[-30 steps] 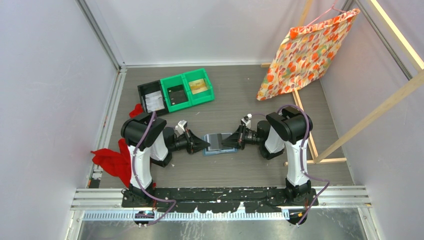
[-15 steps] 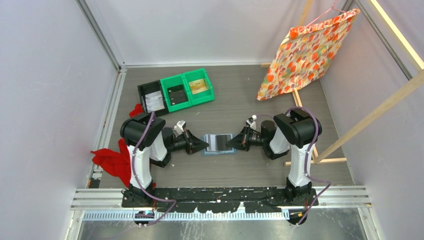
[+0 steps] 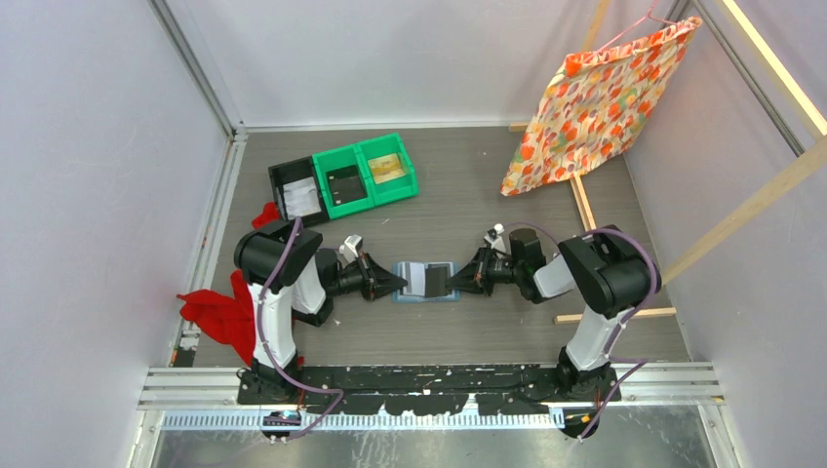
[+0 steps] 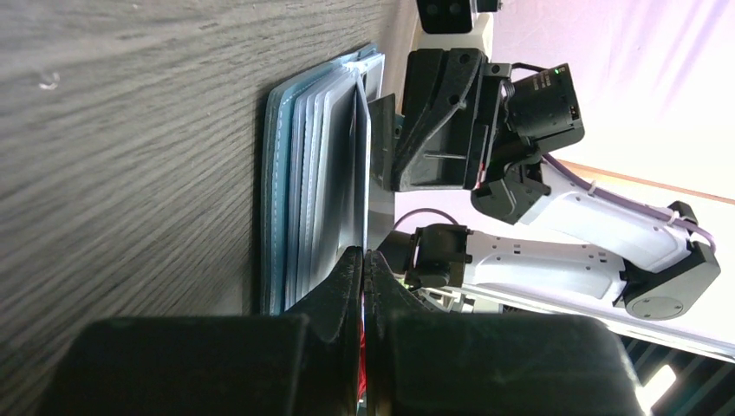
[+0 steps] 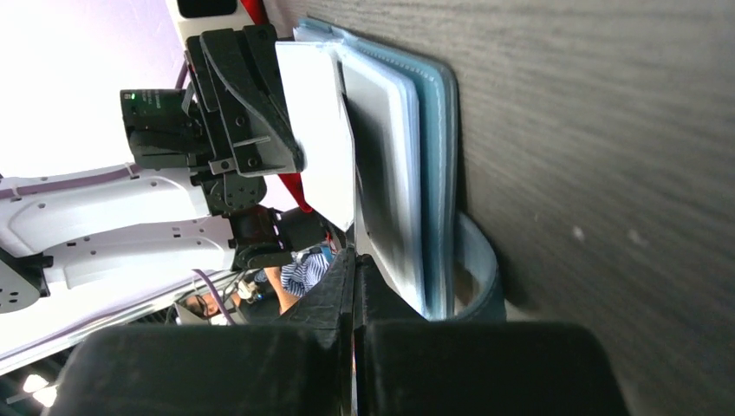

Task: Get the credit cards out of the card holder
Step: Remove the credit card from the card holder, then place the credit card in the storage box.

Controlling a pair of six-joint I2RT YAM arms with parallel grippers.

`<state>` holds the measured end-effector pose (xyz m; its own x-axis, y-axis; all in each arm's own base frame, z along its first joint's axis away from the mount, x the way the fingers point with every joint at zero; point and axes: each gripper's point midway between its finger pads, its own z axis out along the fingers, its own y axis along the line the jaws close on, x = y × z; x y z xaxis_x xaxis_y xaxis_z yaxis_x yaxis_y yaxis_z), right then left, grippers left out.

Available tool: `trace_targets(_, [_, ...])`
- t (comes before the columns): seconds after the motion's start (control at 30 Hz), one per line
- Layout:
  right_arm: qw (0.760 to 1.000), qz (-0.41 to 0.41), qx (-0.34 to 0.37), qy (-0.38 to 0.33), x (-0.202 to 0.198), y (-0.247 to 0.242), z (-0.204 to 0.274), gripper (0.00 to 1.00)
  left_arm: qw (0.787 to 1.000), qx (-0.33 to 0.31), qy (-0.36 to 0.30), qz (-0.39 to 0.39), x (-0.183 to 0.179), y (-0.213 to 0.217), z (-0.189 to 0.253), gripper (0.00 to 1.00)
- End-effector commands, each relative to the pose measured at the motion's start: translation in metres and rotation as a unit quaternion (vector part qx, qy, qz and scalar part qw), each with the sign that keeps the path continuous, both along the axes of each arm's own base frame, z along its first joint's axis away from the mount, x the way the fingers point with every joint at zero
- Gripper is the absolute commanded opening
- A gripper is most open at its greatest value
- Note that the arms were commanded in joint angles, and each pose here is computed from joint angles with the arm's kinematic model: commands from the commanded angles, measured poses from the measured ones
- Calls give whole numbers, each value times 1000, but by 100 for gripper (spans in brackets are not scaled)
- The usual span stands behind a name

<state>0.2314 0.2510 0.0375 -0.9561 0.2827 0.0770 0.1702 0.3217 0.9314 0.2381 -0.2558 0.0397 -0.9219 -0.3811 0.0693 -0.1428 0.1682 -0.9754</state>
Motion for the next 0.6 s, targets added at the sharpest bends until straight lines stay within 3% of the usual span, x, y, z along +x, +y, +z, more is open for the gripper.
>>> trace_targets(0.0, [999,16,-48,-2,-7,-8,-4,1,1000,5,15,6,0,4,-7,1])
trace_targets(0.13, [998,23,-56,-14,-6,-9,5,1,1000,5,13,5,-1,4,-6,2])
trace_targets(0.57, [995,36,-75,-57,1,-10,41,1,999,19,27,12,-9,9,-17,53])
